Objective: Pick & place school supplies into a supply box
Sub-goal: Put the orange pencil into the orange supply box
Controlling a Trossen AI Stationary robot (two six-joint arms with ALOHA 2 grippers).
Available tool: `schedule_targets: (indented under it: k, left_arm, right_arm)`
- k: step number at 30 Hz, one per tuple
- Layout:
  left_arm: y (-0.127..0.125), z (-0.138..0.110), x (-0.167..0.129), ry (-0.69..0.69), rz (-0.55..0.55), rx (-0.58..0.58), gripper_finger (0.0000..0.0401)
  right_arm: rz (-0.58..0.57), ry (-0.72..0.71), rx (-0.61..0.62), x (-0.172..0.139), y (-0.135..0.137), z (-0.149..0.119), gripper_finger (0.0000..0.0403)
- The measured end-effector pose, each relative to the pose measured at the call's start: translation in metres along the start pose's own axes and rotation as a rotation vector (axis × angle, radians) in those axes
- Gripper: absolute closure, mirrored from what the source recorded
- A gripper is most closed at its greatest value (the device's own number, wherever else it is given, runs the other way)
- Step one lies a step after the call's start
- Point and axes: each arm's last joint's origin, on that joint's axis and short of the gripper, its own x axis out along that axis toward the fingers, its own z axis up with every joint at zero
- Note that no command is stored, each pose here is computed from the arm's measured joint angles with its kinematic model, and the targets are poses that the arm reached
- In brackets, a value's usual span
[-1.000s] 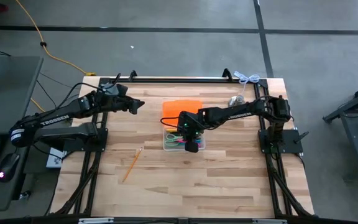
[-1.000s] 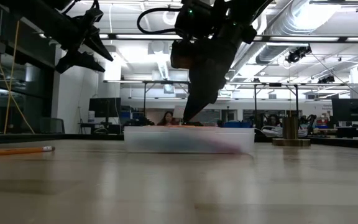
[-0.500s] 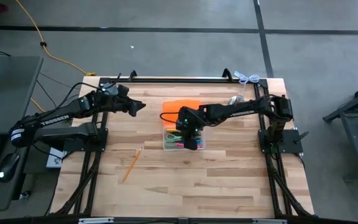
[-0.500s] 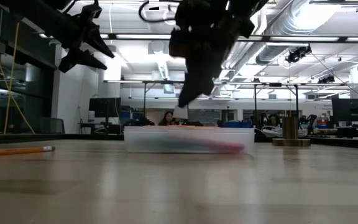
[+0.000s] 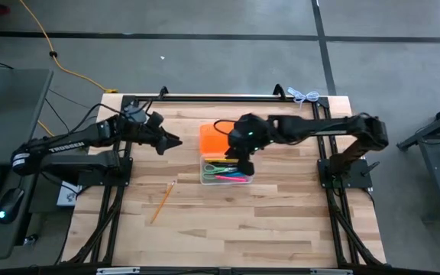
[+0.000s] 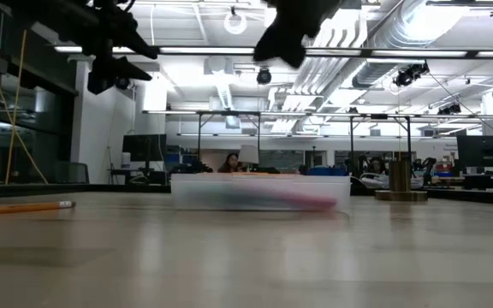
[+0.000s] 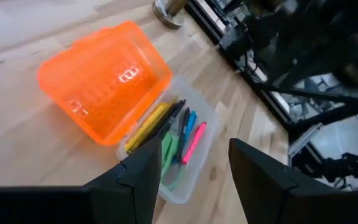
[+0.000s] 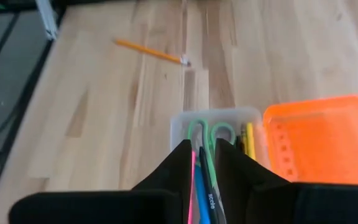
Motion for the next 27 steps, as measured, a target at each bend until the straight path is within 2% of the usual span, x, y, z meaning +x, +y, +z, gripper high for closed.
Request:
schedule_targets:
  k: [6, 11, 22, 27]
  left_arm:
    - [-0.012, -0.011, 0.003, 0.04, -0.02, 0.016, 0.0185]
    - [-0.02, -0.022, 0.003, 0.091, -0.019, -0.021, 0.0185]
    - [-0.029, -0.049, 0.001, 0.258, 0.039, -0.212, 0.0185]
    - [-0.028, -0.062, 0.002, 0.352, 0.125, -0.314, 0.0185]
  right_arm:
    - [0.005, -0.103, -0.042, -0.051, 0.012, 0.008, 0.0364]
    - [-0.021, -0.162, -0.05, -0.094, 0.02, 0.006, 0.036]
    - [-0.134, -0.219, -0.003, -0.164, 0.031, -0.013, 0.0362]
    - [-0.143, -0.215, 0.004, -0.186, 0.034, -0.025, 0.0359]
